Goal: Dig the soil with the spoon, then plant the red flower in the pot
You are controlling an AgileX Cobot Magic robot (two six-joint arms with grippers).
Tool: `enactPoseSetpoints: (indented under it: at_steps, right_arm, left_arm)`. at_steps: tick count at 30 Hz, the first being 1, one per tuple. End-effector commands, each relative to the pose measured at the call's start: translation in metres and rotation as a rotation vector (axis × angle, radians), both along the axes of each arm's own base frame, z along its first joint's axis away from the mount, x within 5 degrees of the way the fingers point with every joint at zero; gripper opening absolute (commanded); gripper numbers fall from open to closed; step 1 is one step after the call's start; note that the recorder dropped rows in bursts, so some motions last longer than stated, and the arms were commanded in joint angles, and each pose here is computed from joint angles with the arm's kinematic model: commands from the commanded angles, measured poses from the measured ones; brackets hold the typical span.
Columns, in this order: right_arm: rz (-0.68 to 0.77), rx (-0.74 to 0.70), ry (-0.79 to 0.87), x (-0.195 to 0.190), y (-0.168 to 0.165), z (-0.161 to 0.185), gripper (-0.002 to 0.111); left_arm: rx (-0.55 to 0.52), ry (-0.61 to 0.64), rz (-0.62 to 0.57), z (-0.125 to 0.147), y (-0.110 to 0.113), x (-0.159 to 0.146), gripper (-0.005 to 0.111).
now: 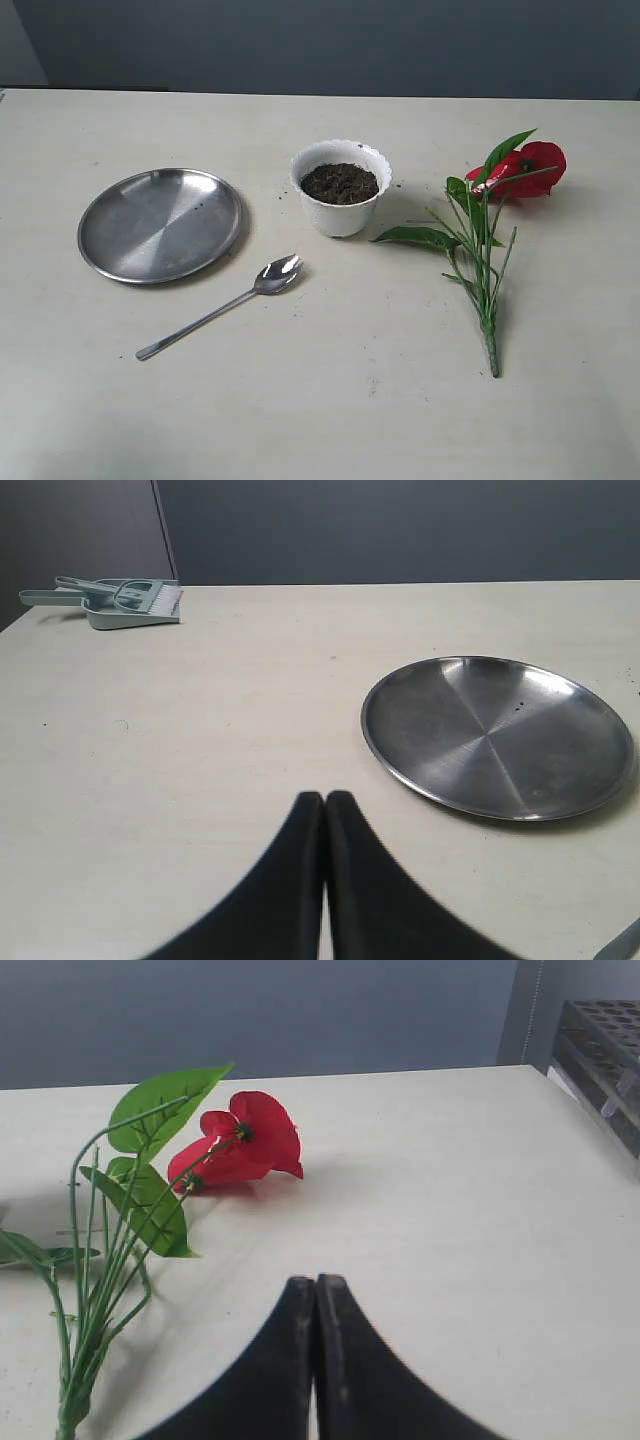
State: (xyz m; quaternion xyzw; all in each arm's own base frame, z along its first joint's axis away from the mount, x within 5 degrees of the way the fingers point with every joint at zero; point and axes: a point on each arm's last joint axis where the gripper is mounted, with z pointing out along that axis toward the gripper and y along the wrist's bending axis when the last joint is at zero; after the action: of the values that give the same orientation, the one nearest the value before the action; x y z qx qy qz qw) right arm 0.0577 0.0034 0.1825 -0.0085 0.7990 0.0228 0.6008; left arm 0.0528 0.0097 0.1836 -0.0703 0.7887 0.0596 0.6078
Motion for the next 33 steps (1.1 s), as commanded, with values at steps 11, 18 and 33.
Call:
enactPoseSetpoints:
  at_steps: [11,18,33]
  right_arm:
    - [-0.005,-0.005,-0.009,0.000,0.000,0.000,-0.001]
    - [-0.005,-0.005,-0.009,0.000,0.000,0.000,-0.001]
    - [-0.005,-0.005,-0.009,0.000,0.000,0.000,-0.001]
  left_arm:
    - [0.001,-0.012,-0.007,0.000,0.000,0.000,0.000]
    - [0.001,-0.012,-0.007,0.000,0.000,0.000,0.000]
    - [-0.186,-0.383,0.022,0.030,0.001,0.002,0.000]
